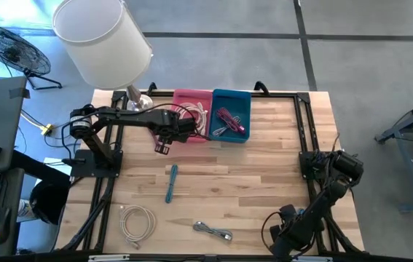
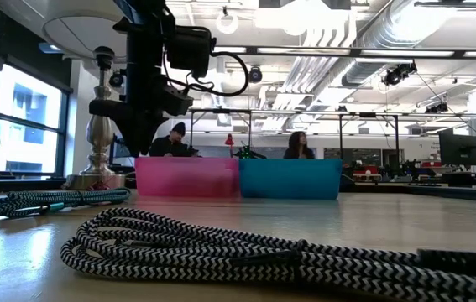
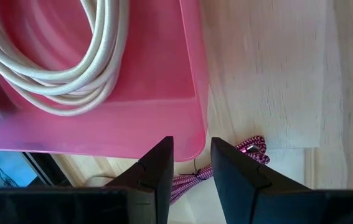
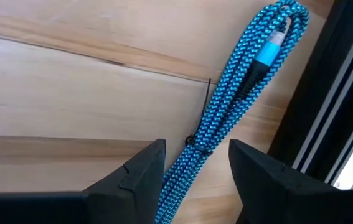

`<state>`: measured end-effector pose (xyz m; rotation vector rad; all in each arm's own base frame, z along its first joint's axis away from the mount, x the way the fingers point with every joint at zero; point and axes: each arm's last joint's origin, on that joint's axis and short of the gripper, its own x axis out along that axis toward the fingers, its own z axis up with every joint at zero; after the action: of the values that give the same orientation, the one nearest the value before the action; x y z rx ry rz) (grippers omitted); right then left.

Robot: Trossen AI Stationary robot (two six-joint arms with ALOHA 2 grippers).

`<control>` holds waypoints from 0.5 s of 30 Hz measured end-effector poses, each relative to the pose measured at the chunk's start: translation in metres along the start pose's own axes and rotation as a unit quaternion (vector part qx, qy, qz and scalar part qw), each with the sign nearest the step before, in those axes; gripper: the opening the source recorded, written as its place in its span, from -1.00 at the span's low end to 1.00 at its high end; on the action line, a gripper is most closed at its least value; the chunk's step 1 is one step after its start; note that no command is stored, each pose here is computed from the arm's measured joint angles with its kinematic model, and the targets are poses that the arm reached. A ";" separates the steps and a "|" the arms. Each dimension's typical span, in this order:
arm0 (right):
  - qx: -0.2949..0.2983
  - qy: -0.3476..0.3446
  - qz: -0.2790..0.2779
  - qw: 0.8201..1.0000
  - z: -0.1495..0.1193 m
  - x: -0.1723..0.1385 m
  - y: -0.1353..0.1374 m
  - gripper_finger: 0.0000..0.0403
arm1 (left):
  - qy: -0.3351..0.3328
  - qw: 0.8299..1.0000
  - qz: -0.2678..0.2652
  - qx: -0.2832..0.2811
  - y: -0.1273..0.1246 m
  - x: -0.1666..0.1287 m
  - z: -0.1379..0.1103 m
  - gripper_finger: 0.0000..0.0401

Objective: Pick & Place USB Port
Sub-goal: Put the right blue charger cable into the blue bin

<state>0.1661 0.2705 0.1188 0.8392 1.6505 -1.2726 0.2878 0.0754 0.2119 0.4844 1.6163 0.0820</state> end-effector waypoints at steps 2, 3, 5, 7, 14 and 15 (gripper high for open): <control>-0.002 0.002 -0.001 1.000 0.000 0.001 0.000 -0.22 | 0.000 1.000 -0.001 0.000 0.000 0.000 0.000 -0.48; -0.006 0.001 0.002 1.000 0.000 0.001 0.000 -0.30 | -0.001 1.000 -0.001 0.000 0.000 0.000 0.000 -0.48; -0.018 -0.001 0.009 1.000 -0.001 0.001 0.001 -0.54 | -0.001 1.000 -0.002 0.000 0.000 0.000 0.000 -0.48; -0.032 -0.003 0.014 0.999 -0.002 0.002 0.002 -0.82 | -0.002 1.000 -0.002 0.000 0.000 0.000 0.000 -0.48; -0.057 -0.025 0.019 0.998 -0.001 0.002 0.000 -0.94 | -0.010 1.000 -0.001 -0.003 0.001 0.000 0.002 -0.48; -0.062 -0.031 0.020 0.997 -0.001 0.002 0.000 -0.94 | -0.009 1.000 -0.001 -0.003 0.000 0.000 0.002 -0.48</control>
<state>0.1646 0.2710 0.1168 0.7454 1.6380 -1.1453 0.2895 0.0754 0.2119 0.4775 1.5975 0.0808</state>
